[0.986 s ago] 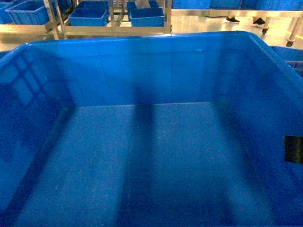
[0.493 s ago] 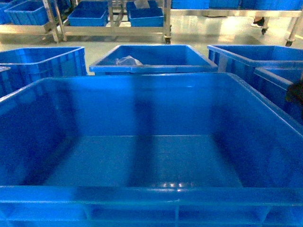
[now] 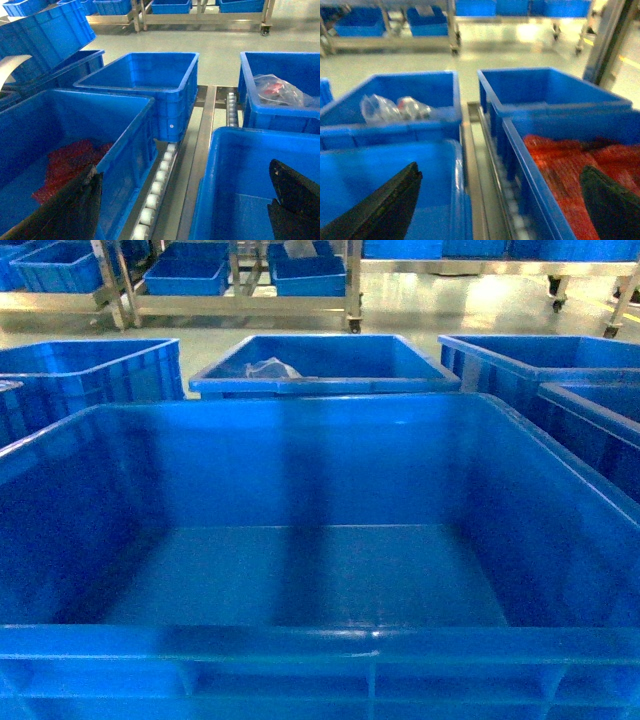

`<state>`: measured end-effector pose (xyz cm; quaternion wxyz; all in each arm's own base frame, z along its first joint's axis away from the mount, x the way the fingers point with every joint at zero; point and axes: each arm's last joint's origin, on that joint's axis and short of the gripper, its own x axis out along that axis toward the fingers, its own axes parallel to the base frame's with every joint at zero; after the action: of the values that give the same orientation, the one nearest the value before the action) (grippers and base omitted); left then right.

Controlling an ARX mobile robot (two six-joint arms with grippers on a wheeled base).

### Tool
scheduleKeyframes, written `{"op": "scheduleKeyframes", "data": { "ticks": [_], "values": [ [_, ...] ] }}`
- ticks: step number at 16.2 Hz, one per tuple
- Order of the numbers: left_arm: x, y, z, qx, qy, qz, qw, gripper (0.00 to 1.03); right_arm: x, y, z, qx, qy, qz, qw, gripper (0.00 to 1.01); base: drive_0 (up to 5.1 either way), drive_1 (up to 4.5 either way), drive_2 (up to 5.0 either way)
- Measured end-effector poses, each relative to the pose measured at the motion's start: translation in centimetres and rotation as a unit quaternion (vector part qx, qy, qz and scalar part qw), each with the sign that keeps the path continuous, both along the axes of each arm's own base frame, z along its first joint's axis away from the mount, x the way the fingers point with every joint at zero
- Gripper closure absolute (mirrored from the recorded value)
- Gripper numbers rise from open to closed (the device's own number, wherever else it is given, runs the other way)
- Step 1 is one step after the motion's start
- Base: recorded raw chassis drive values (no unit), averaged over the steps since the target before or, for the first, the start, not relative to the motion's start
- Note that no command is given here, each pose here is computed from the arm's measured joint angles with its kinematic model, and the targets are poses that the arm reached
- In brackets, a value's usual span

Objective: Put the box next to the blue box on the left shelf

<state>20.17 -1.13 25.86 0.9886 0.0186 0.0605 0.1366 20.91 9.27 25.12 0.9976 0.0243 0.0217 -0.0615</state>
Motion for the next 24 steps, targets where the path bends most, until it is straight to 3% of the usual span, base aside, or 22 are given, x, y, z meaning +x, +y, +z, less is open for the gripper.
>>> {"op": "scheduleKeyframes", "data": {
  "ticks": [1, 2, 3, 5, 7, 8, 13, 15, 16, 17, 19, 24],
  "values": [
    [-0.4, 0.5, -0.4, -0.011, -0.046, -0.055, 0.9973, 0.17, -0.5, -0.9, -0.5, -0.001, -0.022, 0.038, 0.9991, 0.18, 0.0, 0.00, 0.0],
    [-1.5, 1.2, -1.6, -0.014, -0.064, -0.099, 0.9930, 0.30, -1.6, -2.3, -1.7, -0.009, -0.024, 0.053, 0.9982, 0.31, 0.0, 0.00, 0.0],
    [-2.2, 1.3, -2.6, -0.016, -0.062, -0.120, 0.9908, 0.42, -2.4, -3.6, -2.9, -0.014, -0.019, 0.051, 0.9984, 0.43, 0.0, 0.00, 0.0],
    [-3.3, 1.0, -4.3, -0.018, -0.054, -0.140, 0.9886, 0.65, -3.7, -5.0, -4.1, -0.018, -0.018, 0.061, 0.9978, 0.67, 0.0, 0.00, 0.0],
    [-4.6, 1.1, -5.5, -0.017, -0.059, -0.136, 0.9888, 0.97, -5.0, -6.5, -5.3, -0.021, -0.019, 0.057, 0.9980, 0.99, 0.0, 0.00, 0.0],
    [-4.9, 1.1, -5.8, -0.018, -0.059, -0.136, 0.9887, 1.02, -5.4, -6.8, -5.6, -0.022, -0.018, 0.059, 0.9979, 0.99, 0.0, 0.00, 0.0],
    [-5.5, 1.1, -6.4, -0.019, -0.057, -0.136, 0.9889, 1.02, -6.0, -7.2, -6.1, -0.022, -0.017, 0.059, 0.9978, 1.00, 0.0, 0.00, 0.0],
    [-6.2, 1.1, -7.1, -0.019, -0.057, -0.136, 0.9888, 1.02, -6.8, -7.8, -6.6, -0.021, -0.019, 0.059, 0.9978, 1.00, 0.0, 0.00, 0.0],
    [-7.0, 1.1, -7.8, -0.019, -0.056, -0.136, 0.9889, 1.02, -7.6, -8.8, -7.3, -0.022, -0.015, 0.067, 0.9974, 1.00, 0.0, 0.00, 0.0],
    [-7.4, 1.1, -8.0, -0.019, -0.058, -0.136, 0.9889, 1.02, -8.0, -9.4, -7.4, -0.022, -0.020, 0.052, 0.9982, 1.00, 0.0, 0.00, 0.0],
    [-8.0, 1.1, -8.3, -0.019, -0.059, -0.136, 0.9887, 1.02, -8.5, -9.3, -8.2, -0.023, -0.025, 0.062, 0.9975, 1.00, 0.0, 0.00, 0.0],
    [-9.0, 1.1, -8.7, -0.017, -0.070, -0.137, 0.9880, 1.02, -9.7, -9.3, -8.1, -0.023, -0.028, 0.061, 0.9975, 1.00, 0.0, 0.00, 0.0]
  ]
}}
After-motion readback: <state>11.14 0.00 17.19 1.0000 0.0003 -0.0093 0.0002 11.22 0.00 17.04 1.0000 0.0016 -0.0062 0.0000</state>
